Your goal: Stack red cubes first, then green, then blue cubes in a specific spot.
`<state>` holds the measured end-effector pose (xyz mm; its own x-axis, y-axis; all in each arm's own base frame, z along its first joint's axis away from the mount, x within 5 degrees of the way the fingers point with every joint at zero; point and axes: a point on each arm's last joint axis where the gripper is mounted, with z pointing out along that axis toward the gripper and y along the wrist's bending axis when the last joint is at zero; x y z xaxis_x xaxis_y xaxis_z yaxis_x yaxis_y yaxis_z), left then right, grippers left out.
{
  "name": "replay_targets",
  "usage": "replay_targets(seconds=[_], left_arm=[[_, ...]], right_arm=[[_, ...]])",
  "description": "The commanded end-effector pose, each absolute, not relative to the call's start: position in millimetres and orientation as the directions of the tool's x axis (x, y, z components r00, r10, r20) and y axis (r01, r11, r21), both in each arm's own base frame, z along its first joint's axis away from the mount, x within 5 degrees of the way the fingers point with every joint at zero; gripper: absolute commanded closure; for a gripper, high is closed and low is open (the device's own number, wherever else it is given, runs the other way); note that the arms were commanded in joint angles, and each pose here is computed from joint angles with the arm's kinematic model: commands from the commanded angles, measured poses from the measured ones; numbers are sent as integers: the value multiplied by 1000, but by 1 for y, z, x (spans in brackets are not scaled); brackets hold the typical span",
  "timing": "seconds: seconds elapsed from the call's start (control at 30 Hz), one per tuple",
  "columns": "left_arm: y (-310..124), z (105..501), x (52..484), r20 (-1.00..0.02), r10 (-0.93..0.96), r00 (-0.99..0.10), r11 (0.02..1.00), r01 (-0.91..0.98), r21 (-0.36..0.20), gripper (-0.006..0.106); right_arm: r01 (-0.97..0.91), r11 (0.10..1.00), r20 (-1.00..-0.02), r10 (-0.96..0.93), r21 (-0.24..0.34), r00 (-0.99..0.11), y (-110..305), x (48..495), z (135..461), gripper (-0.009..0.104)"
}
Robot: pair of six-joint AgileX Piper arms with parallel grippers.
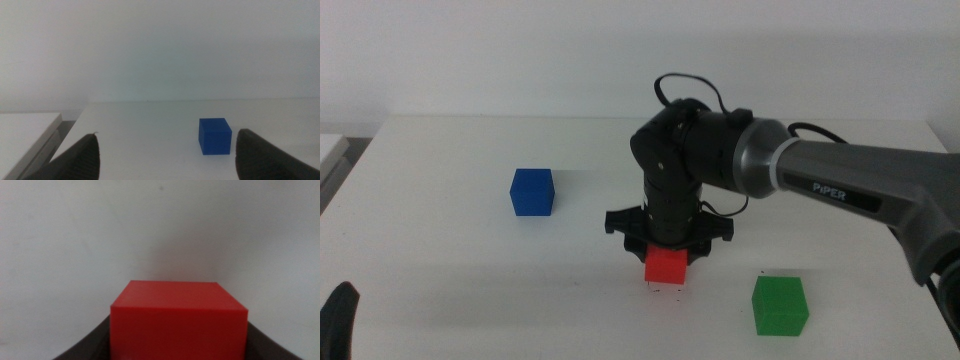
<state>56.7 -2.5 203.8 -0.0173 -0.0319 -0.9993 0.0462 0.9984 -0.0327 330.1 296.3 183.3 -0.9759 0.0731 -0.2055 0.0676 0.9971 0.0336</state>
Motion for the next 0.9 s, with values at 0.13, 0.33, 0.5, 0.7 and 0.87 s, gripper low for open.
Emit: replay_targets(seconds=[0.13, 0.33, 0.5, 0.7, 0.87], left_arm=[[-2, 205, 56, -1000, -30, -4, 999, 44, -30, 9], [-2, 205, 56, -1000, -30, -4, 999, 44, -30, 9], [-2, 205, 56, -1000, -30, -4, 999, 44, -30, 9], [-2, 205, 56, -1000, -30, -4, 999, 44, -30, 9], [-2, 205, 56, -1000, -30, -4, 999, 44, -30, 9]], right_arm=[[60, 998, -221, 54, -24, -974, 293, 333, 169, 85], [52, 998, -203, 46, -25, -978, 295, 333, 158, 85], [49, 999, -196, 44, -18, -980, 296, 333, 157, 34], [-114, 993, -330, -119, -35, -936, 291, 317, 214, 2], [-121, 993, -458, -108, -1, -882, 235, 259, 292, 2]])
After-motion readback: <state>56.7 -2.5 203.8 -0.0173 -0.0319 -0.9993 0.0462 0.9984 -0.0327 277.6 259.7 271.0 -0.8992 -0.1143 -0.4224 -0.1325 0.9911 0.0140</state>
